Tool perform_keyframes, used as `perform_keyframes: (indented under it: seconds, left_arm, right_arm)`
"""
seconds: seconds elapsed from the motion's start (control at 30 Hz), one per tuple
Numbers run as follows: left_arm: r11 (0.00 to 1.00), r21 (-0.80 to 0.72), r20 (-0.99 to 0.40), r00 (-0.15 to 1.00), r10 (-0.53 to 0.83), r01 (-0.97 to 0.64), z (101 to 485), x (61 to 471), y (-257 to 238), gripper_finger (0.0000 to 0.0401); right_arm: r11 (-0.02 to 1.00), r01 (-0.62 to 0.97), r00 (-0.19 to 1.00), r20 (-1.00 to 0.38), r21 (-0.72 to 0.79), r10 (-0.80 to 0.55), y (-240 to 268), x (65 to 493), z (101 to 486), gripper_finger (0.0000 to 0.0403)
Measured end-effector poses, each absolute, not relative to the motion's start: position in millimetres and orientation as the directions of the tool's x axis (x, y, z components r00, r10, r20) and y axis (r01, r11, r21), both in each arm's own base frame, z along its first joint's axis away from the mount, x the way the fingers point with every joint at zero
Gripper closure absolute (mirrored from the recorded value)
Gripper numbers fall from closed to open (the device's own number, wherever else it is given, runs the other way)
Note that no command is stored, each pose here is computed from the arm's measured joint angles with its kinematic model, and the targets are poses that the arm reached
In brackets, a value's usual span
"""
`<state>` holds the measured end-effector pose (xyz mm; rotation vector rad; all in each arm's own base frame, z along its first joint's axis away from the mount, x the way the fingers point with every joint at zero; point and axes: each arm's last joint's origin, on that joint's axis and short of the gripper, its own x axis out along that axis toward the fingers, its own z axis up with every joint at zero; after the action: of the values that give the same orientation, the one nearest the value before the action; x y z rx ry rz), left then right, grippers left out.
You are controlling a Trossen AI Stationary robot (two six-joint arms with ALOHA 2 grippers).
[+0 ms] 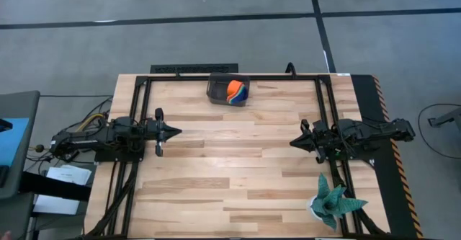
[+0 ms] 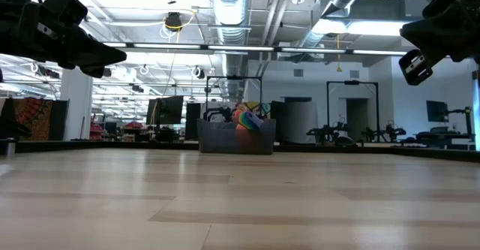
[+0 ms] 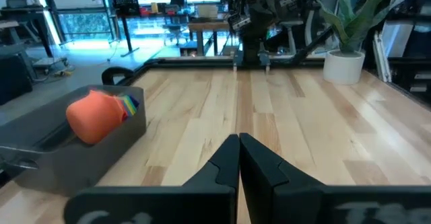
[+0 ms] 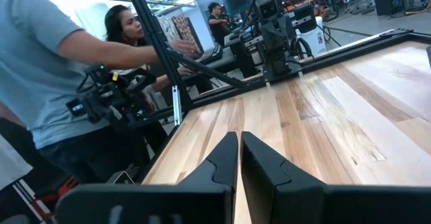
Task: Nest measuring cups in basket
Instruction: Return to Home Position
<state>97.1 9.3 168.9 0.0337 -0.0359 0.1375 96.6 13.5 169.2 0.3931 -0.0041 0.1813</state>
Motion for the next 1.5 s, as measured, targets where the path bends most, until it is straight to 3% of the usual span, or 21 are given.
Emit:
perform_keyframes:
  seconds: [0.13,0.3,0.63,0.93,1.5]
  left_arm:
    - [0.996,0.033,-0.165,0.983,0.082,-0.078,157.3,105.0,8.5,0.0401]
    - [0.997,0.031,-0.32,0.944,0.075,-0.068,143.8,112.1,8.8,0.0401]
    - [0.994,0.035,-0.385,0.917,0.107,-0.102,137.5,114.3,12.2,0.0401]
    - [0.994,0.036,-0.362,0.926,0.109,-0.103,140.1,113.4,12.1,0.0401]
    - [0.993,0.033,0.017,0.993,0.117,-0.117,171.7,95.6,10.3,0.0401]
  right_arm:
    - [0.908,-0.177,0.984,0.039,0.381,0.175,13.5,96.6,169.2,0.0358]
    - [0.908,-0.178,0.984,0.039,0.38,0.176,13.6,96.6,169.2,0.036]
    - [0.908,-0.177,0.984,0.039,0.381,0.176,13.6,96.6,169.2,0.036]
    - [0.908,-0.177,0.984,0.039,0.381,0.176,13.6,96.6,169.2,0.0358]
    - [0.908,-0.177,0.984,0.039,0.381,0.175,13.5,96.5,169.2,0.0361]
